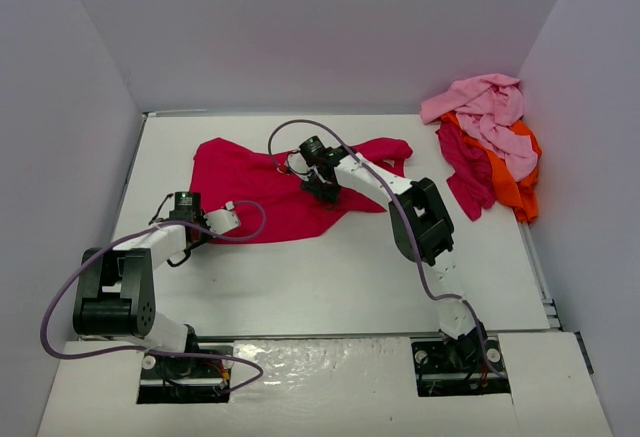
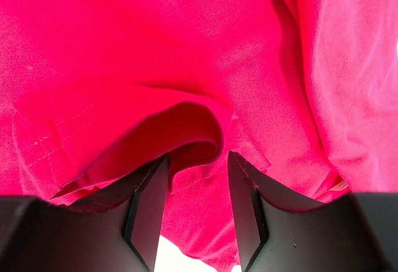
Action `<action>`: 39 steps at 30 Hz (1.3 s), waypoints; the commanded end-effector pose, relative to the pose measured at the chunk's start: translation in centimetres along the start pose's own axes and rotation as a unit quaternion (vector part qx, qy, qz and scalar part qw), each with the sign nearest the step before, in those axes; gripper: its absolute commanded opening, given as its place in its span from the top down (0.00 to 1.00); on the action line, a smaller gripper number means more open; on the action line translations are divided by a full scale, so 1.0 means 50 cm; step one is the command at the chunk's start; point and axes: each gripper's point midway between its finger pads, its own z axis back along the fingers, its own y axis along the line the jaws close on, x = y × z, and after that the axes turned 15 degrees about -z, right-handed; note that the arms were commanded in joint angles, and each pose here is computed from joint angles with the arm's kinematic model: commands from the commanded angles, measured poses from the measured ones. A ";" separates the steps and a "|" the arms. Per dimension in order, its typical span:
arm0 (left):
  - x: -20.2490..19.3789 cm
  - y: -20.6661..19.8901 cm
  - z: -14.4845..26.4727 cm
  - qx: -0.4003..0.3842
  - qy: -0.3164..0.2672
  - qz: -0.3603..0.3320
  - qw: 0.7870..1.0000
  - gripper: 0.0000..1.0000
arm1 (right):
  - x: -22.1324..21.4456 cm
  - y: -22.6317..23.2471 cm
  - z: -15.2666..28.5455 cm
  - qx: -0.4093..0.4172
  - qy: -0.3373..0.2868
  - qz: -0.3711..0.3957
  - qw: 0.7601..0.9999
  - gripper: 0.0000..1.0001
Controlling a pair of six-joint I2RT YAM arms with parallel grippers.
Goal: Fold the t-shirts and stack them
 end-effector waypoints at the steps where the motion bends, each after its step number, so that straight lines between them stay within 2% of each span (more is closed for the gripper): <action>1: -0.005 0.027 0.015 0.023 0.005 0.002 1.000 1.00 | 0.047 -0.029 0.038 -0.029 -0.034 -0.015 0.999 0.60; 10: -0.008 0.024 0.013 0.022 0.007 0.001 1.000 1.00 | 0.012 -0.001 -0.002 -0.027 -0.002 -0.001 1.000 0.61; 13: -0.009 0.027 0.013 0.024 0.008 0.000 1.000 1.00 | 0.002 -0.003 -0.011 -0.036 0.008 0.001 0.999 0.68; 15: -0.007 0.031 0.014 0.026 0.007 -0.001 1.000 1.00 | -0.007 -0.008 -0.017 -0.044 0.017 0.006 0.999 0.89; 20: -0.001 0.041 0.015 0.030 0.000 0.004 1.000 1.00 | -0.023 -0.023 -0.021 -0.063 0.030 0.006 0.998 1.00; 25: -0.001 0.046 0.014 0.043 0.000 0.009 0.999 1.00 | -0.015 -0.056 0.016 -0.099 0.021 0.000 0.995 1.00; 28: 0.002 0.083 0.036 0.085 -0.005 0.036 0.996 1.00 | -0.004 -0.093 0.063 -0.139 0.012 0.001 0.990 1.00; 32: 0.018 0.152 0.096 0.131 -0.029 0.086 0.987 1.00 | 0.019 -0.176 0.168 -0.213 -0.011 -0.006 0.977 1.00; 36: 0.032 0.277 0.223 0.229 -0.063 0.147 0.960 1.00 | 0.025 -0.283 0.337 -0.291 -0.057 -0.047 0.954 1.00; 39: 0.027 0.316 0.279 0.266 -0.067 0.167 0.947 1.00 | 0.021 -0.328 0.441 -0.322 -0.093 -0.072 0.939 1.00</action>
